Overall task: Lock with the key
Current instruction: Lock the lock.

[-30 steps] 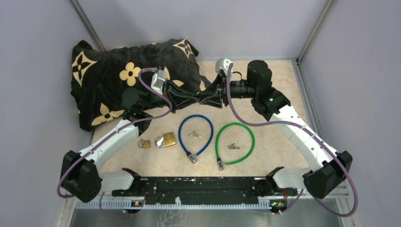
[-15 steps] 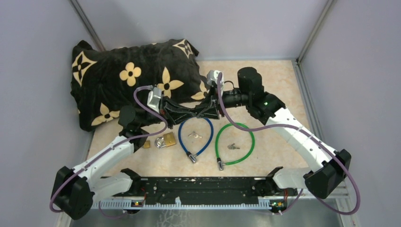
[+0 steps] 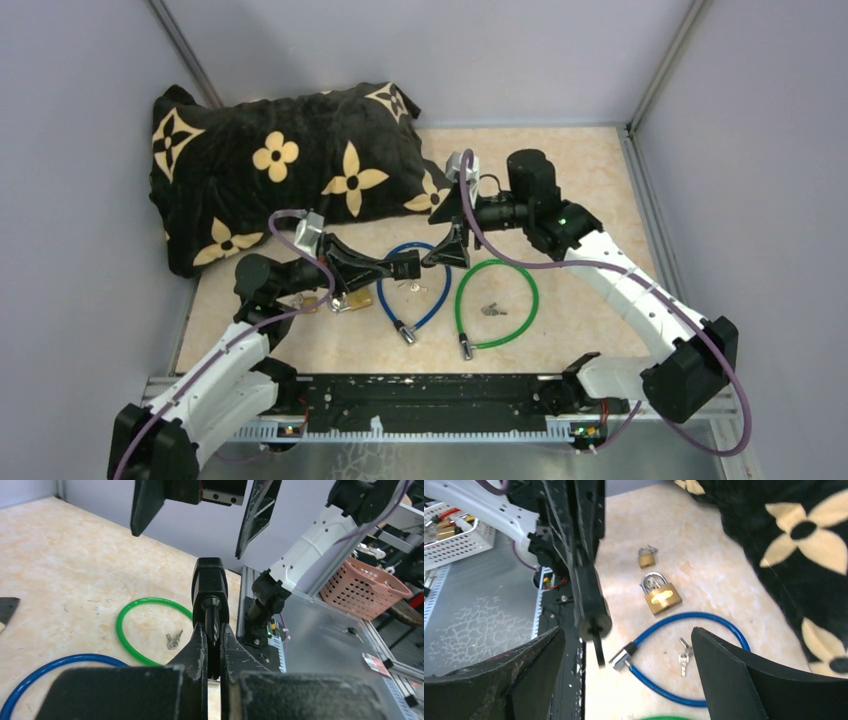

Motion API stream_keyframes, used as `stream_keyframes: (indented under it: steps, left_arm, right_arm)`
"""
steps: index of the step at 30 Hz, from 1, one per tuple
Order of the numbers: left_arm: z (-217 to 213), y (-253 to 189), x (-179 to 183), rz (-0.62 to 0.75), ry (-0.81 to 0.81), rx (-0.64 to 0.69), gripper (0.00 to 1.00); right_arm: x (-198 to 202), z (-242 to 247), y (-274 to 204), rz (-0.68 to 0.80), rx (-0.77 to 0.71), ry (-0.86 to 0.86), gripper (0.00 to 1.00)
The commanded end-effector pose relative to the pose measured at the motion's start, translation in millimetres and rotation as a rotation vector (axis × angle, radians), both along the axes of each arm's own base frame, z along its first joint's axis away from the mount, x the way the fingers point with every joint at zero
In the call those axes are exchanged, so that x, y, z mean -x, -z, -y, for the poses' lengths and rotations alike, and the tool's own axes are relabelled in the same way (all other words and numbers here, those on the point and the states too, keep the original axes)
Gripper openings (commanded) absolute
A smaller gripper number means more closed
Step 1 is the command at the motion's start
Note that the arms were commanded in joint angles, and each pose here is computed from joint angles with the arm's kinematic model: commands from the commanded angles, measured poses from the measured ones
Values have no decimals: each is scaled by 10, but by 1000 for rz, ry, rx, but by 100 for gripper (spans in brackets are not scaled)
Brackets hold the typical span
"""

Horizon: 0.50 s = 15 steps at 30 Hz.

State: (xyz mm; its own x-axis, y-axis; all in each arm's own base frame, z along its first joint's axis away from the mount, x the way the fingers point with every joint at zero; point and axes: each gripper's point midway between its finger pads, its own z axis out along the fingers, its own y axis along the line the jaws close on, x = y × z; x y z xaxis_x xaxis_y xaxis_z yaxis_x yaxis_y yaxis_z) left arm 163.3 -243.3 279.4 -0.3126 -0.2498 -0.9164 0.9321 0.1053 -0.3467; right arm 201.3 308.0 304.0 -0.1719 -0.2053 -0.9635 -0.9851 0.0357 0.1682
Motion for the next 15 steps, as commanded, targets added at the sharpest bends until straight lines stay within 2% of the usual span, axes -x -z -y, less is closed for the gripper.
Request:
stream_keyframes:
  steps: [1,5,9,13,15]
  left_arm:
    - [-153,-176,58,90,-41,53,0]
    - [-215,-138,39,77,-69,57,0]
    - [-229,-147,30,65,-78,65,0]
    - [-235,-152,21,62,-81,66,0]
    - [-233,-156,21,60,-79,65,0]
  right_arm:
    - [47,116,-43,-18,-5,18,88]
    - [177,15,17,-65,3,-44,68]
    - [229,-111,6,-12,12,-59,57]
    - [183,-142,112,-32,35,-54,47]
    - [178,-153,165,-46,47,-57,39]
